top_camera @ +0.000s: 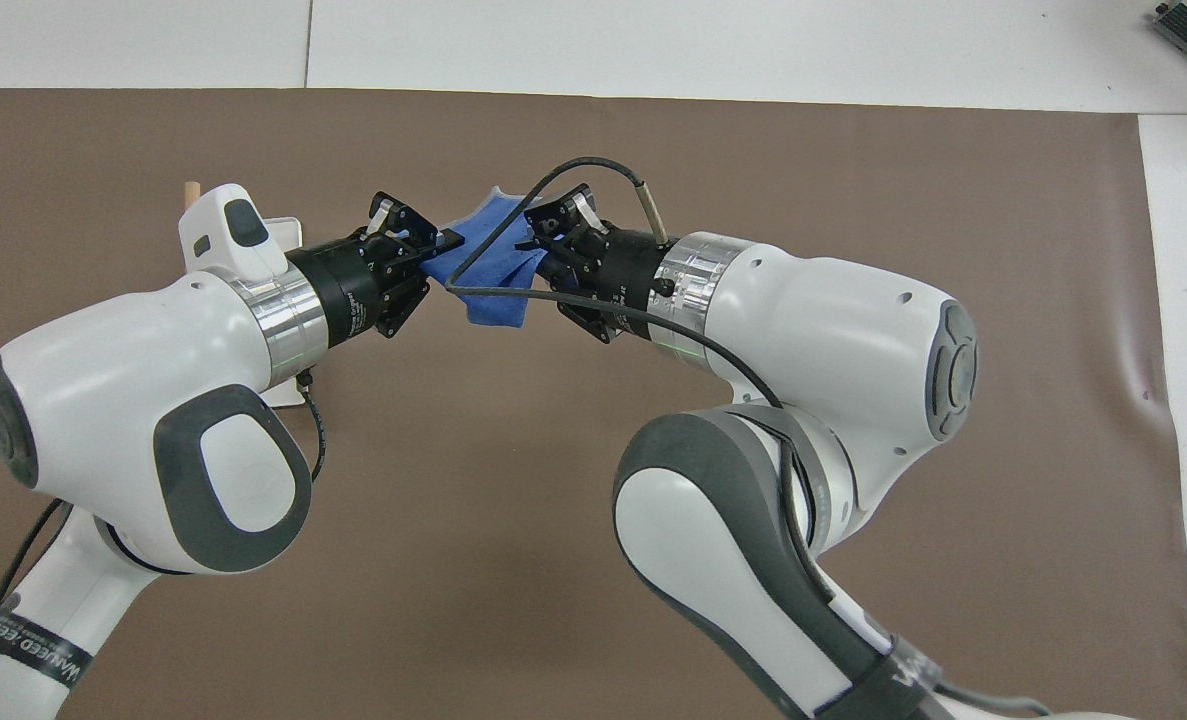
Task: Right arm passes towel to left arm to hang
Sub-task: 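Close the left gripper on the towel while the right gripper releases, then carry the towel over the sticks with the left gripper while the right withdraws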
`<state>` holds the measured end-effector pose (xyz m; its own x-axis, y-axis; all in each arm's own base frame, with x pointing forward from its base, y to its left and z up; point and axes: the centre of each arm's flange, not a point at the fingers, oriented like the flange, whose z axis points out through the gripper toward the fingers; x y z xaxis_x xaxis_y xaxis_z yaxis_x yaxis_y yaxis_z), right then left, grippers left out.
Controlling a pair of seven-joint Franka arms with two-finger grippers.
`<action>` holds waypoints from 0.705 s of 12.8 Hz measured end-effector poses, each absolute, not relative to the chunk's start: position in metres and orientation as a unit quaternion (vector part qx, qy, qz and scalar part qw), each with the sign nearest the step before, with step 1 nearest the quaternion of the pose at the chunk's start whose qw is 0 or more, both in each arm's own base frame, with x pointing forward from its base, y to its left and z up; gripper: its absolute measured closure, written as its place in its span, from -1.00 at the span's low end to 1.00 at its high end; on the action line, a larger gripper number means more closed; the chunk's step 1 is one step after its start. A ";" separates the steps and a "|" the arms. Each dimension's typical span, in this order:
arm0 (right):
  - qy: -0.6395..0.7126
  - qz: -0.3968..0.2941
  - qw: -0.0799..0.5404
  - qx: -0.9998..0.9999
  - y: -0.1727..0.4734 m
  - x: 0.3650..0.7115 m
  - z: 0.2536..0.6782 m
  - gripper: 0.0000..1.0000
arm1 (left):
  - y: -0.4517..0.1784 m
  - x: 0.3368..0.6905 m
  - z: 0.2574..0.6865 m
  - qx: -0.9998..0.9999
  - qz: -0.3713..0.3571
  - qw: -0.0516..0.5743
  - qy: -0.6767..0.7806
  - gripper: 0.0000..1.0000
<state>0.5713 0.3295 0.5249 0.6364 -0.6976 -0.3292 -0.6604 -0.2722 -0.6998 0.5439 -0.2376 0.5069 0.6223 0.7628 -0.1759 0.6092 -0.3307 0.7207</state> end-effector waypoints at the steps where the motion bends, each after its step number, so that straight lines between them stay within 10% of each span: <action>1: 0.426 -0.022 0.427 -0.797 0.329 0.571 0.525 0.53 | -0.235 0.545 0.507 0.814 0.103 0.393 0.416 0.96; 7: 0.424 -0.036 0.402 -0.811 0.305 0.568 0.504 -0.93 | -0.219 0.552 0.504 0.813 0.111 0.389 0.419 0.96; 9: 0.416 -0.052 0.390 -0.820 0.281 0.571 0.501 -1.00 | -0.205 0.559 0.501 0.808 0.114 0.386 0.430 0.96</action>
